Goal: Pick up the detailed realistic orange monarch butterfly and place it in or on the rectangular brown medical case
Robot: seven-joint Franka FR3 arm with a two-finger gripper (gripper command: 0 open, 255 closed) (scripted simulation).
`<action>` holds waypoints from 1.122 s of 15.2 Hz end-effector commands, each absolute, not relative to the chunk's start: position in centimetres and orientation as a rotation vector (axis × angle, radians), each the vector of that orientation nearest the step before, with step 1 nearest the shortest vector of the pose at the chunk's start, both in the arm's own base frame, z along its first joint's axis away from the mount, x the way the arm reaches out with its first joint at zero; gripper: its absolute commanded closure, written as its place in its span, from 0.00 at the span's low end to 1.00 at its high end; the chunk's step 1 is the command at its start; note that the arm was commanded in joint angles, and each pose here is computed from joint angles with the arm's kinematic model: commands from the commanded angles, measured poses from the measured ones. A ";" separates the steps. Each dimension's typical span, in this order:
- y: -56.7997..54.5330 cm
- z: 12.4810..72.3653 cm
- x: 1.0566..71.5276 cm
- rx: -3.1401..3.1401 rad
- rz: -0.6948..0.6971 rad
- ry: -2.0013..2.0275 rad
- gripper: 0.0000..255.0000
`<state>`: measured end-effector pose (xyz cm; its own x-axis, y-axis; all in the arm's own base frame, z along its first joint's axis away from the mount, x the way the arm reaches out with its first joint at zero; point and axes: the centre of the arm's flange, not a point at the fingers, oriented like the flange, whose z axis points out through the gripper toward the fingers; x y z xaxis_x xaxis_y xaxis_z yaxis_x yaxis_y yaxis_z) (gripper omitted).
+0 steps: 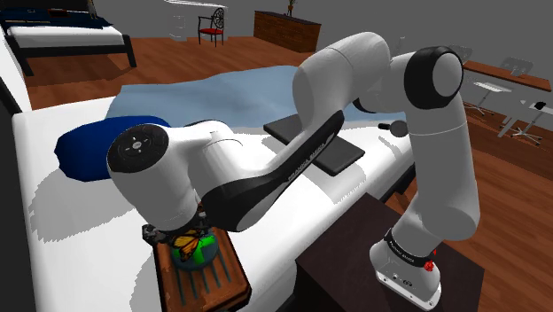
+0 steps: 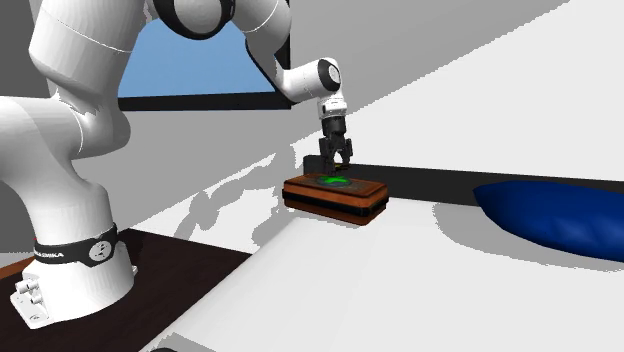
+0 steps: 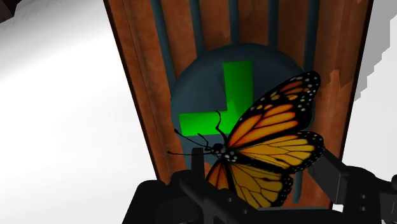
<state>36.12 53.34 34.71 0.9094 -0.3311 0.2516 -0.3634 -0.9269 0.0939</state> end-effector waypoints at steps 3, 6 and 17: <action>53.3 34.7 36.1 2.934 0.350 -0.536 1.00; 53.3 34.7 36.1 2.934 0.350 -0.536 0.00; 54.2 39.5 35.1 2.934 0.350 -0.536 0.00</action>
<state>35.11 54.25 39.46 0.9094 -0.3311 0.2518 -0.3633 -0.9270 0.0934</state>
